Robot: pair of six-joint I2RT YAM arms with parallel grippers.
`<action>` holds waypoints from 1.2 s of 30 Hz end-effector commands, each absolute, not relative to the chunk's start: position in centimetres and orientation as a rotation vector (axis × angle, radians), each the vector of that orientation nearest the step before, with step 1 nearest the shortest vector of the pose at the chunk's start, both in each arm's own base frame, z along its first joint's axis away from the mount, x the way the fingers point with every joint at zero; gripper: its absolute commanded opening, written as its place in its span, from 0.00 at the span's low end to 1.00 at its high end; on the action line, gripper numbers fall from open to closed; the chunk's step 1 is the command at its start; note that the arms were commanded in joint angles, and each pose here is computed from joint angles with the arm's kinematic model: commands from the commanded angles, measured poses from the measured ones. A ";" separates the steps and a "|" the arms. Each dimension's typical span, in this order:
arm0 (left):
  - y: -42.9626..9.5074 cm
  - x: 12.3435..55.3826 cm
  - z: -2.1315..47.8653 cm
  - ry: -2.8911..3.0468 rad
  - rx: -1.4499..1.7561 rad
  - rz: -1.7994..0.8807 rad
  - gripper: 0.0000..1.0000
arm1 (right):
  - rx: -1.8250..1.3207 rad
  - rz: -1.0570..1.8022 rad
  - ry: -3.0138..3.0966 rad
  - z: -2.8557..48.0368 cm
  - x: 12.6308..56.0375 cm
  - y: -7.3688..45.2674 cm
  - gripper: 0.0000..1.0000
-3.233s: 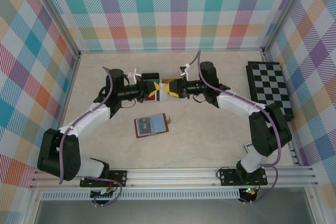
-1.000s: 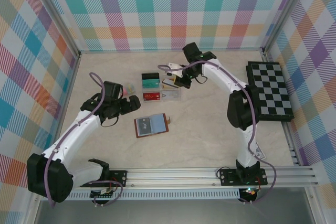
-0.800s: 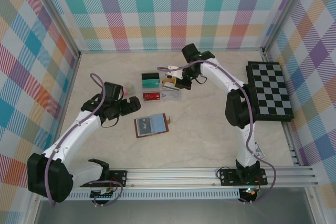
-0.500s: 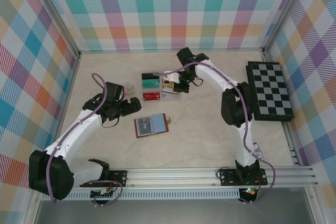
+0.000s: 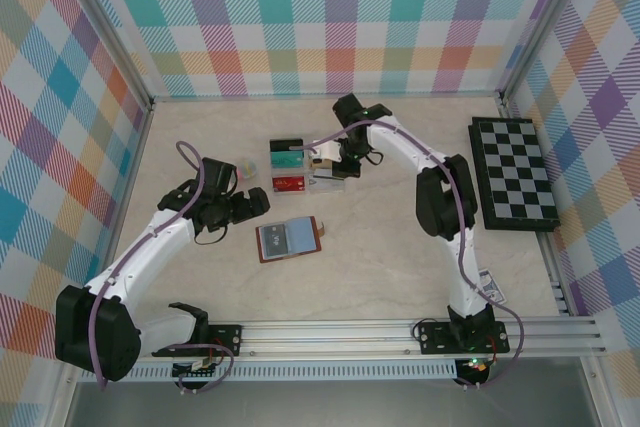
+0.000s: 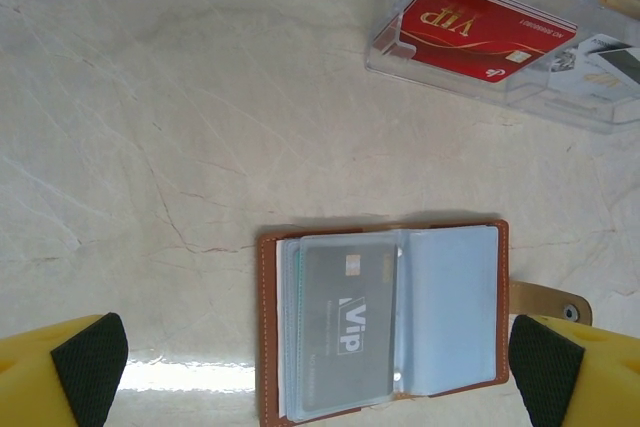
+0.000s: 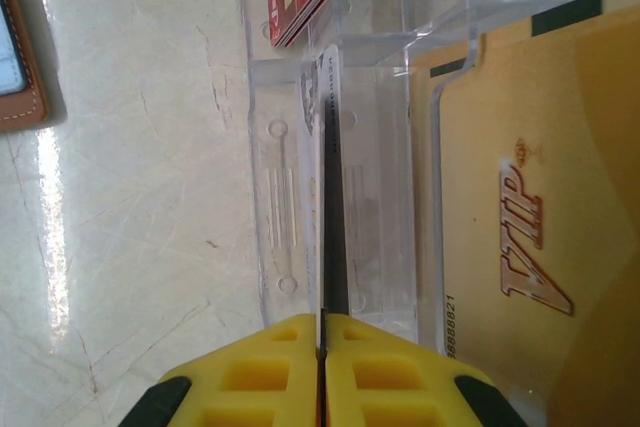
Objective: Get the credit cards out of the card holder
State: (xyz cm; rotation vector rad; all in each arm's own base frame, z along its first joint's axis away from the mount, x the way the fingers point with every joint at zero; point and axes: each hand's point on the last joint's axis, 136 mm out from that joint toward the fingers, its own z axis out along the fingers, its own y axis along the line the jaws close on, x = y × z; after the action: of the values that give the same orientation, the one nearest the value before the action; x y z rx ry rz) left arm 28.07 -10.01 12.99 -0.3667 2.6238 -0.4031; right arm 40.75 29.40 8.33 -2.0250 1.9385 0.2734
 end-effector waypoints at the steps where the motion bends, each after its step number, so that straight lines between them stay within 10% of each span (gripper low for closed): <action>1: -10.1 27.9 12.9 2.634 -0.345 -0.421 1.00 | -2.061 0.261 1.879 8.1 41.0 30.5 0.09; 29: -10.2 25.6 12.0 2.667 -0.385 -0.477 1.00 | -1.392 0.562 1.929 22.1 38.3 32.5 0.37; 34: -10.9 24.7 10.8 2.680 -0.405 -0.557 1.00 | -1.073 0.800 2.015 25.4 35.0 32.0 0.64; 36: -11.4 24.4 10.5 2.683 -0.414 -0.599 1.00 | -0.913 0.892 2.114 25.7 33.7 31.6 0.98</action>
State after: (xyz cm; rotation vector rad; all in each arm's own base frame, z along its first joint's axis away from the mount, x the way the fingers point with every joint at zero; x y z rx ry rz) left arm 24.86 -10.69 10.59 -0.3846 2.6898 -0.5101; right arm 34.95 30.53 24.07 -1.1705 2.0266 0.6593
